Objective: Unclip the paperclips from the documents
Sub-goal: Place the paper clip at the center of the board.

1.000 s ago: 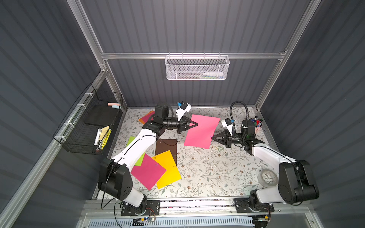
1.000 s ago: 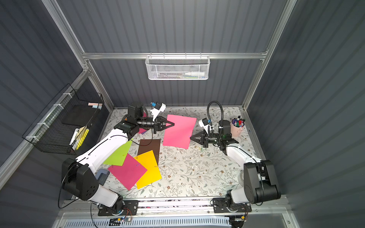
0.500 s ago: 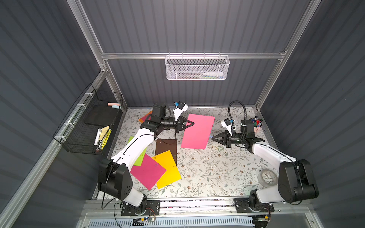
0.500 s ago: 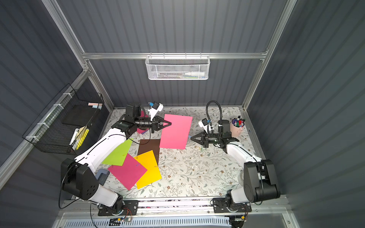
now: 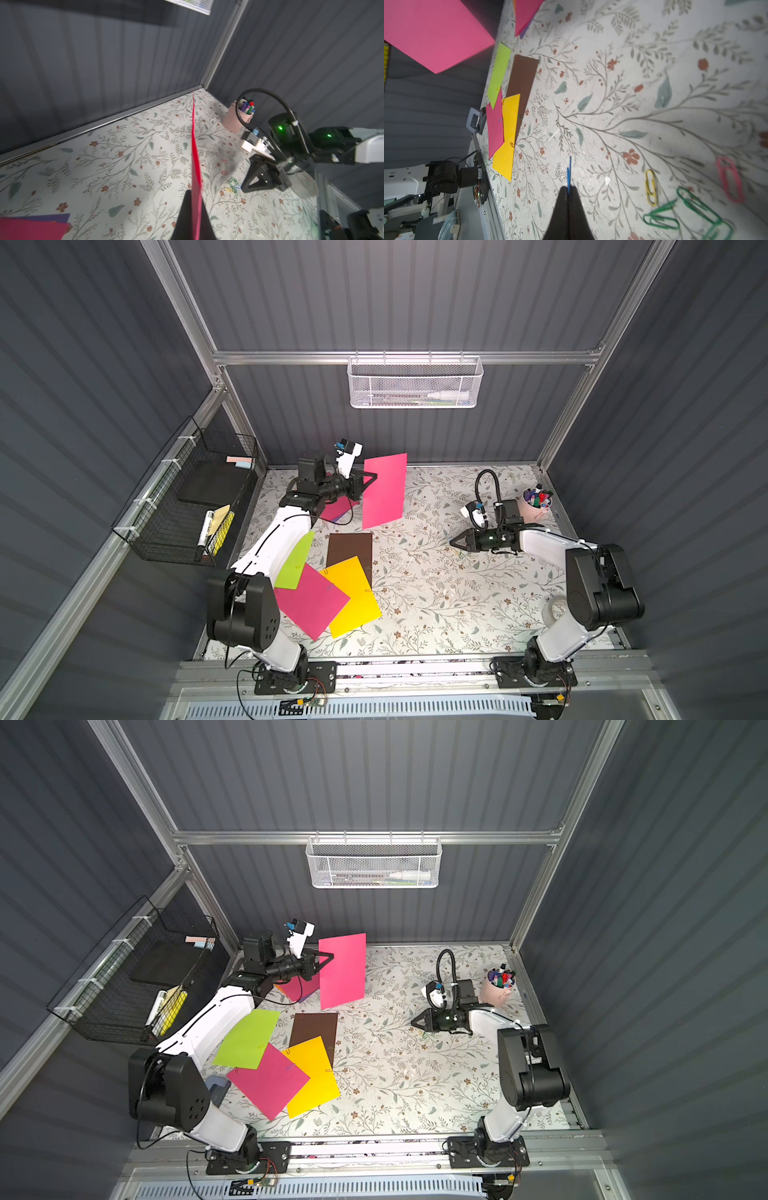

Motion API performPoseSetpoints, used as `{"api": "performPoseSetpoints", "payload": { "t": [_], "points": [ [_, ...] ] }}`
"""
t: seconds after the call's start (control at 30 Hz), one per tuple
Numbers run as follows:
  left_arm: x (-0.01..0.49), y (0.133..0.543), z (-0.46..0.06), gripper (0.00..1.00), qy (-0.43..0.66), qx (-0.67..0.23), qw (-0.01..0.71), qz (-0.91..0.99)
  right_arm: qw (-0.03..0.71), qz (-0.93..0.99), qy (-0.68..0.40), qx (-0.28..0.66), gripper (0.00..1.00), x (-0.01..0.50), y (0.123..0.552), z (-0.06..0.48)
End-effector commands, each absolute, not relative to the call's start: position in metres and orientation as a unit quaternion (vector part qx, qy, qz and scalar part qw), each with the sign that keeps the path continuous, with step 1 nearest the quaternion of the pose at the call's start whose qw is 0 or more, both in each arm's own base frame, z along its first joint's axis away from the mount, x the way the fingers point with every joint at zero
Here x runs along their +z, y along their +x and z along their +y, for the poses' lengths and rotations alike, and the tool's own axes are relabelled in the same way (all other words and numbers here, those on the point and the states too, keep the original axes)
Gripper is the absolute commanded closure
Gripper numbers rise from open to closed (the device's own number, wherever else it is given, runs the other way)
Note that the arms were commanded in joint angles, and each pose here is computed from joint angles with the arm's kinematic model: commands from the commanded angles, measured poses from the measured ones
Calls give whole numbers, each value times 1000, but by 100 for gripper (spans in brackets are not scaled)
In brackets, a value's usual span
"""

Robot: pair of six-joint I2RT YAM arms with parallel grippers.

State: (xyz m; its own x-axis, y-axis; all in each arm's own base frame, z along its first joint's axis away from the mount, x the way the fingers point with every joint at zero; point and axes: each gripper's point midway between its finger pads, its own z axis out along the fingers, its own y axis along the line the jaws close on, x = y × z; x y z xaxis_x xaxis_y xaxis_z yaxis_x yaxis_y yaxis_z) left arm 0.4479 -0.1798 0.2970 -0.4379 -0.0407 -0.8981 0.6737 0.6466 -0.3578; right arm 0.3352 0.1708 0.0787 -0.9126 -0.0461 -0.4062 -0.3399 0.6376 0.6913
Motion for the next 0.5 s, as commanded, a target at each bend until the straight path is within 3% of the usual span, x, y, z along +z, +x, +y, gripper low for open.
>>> {"api": "performPoseSetpoints", "payload": {
  "t": [0.0,0.2,0.4,0.47],
  "points": [
    [280,479,-145,100,143,-360,498,776,136,919,-56,366,95,64,336,156],
    [248,524,-79,100,56,-331,512,791,96,939,-28,330,91,49,335,147],
    [202,555,-22,100,-22,-304,507,806,84,955,-25,283,58,53,329,138],
    [183,564,-7,100,-46,-292,497,816,81,959,-26,269,54,54,327,135]
  ]
}}
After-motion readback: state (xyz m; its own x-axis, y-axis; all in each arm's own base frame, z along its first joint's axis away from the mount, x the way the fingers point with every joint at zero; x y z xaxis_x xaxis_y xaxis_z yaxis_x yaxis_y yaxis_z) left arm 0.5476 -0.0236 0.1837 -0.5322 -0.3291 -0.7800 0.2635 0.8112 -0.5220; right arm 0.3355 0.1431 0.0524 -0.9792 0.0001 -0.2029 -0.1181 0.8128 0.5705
